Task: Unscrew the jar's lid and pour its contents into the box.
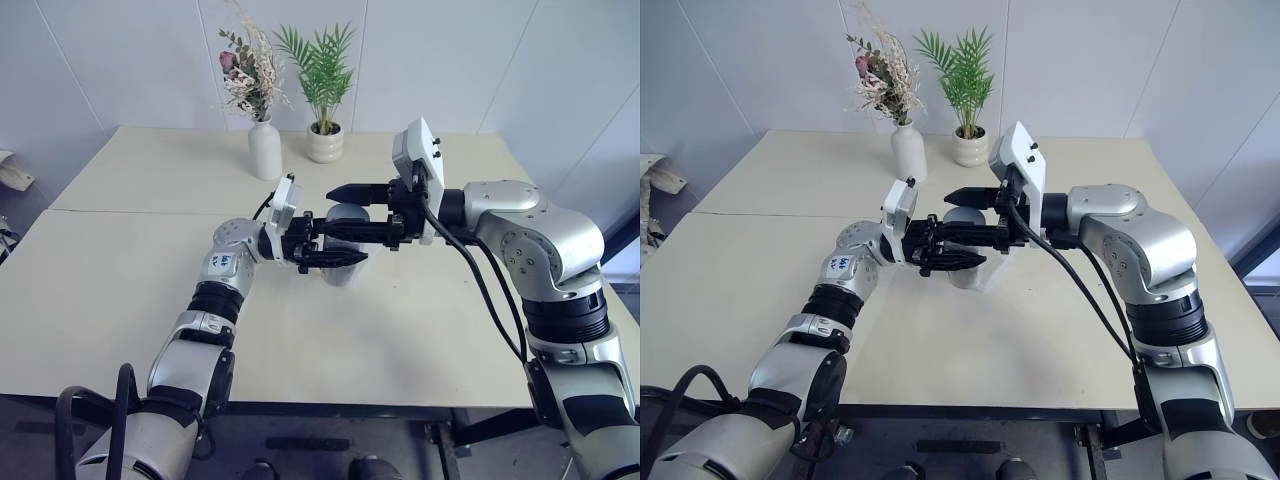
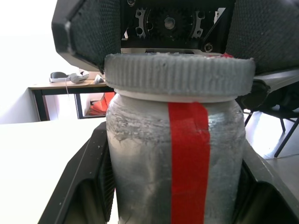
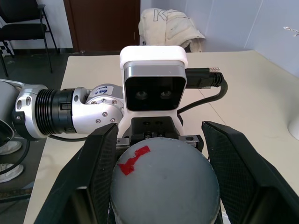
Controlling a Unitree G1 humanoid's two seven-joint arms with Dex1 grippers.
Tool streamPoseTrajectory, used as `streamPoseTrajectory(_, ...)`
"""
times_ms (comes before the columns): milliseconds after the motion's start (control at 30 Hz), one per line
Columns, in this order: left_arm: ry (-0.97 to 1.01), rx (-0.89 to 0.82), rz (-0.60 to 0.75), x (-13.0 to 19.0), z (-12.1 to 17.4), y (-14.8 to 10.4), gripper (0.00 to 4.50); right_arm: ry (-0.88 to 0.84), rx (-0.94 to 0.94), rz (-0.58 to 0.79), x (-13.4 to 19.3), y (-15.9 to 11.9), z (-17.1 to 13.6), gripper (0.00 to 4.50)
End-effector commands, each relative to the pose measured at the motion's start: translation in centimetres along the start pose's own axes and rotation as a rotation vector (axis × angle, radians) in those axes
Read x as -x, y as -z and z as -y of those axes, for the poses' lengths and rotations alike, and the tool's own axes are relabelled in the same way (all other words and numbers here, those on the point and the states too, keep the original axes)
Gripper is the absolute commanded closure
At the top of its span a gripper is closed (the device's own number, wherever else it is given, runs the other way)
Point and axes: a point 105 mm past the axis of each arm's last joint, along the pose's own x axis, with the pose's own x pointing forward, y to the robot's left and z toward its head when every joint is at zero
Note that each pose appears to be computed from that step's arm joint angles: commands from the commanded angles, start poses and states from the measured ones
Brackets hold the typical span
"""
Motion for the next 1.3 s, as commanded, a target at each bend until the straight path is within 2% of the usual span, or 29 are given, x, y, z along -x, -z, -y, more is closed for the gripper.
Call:
streamPoseTrajectory(33, 0.071, 0.023, -0.003, -0.6, 1.0, 0.8, 1.9, 0.111, 0.131, 0.094, 1.9, -3.9, 1.3, 1.94)
streamPoseTrajectory(467, 0.011, 0.028, 0.007, -1.2, 0.2, 1.2, 1.9, 0.105, 0.109, 0.105, 1.7, -3.6, 1.1, 1.94)
streamPoseTrajectory(667, 0.043, 0.024, 0.01, -1.3, 0.5, 1.3, 1.9, 0.103, 0.103, 0.099, 1.7, -3.3, 0.9, 1.94)
streamPoseTrajectory(767, 0.055, 0.03, 0.004, -1.3, 0.7, 1.6, 2.18, 0.103, 0.101, 0.101, 1.7, -3.3, 0.9, 1.94)
streamPoseTrajectory(1300, 0.076, 0.042, -0.009, -1.4, 1.3, 2.3, 2.18, 0.112, 0.108, 0.097, 2.0, -3.5, 1.2, 1.94)
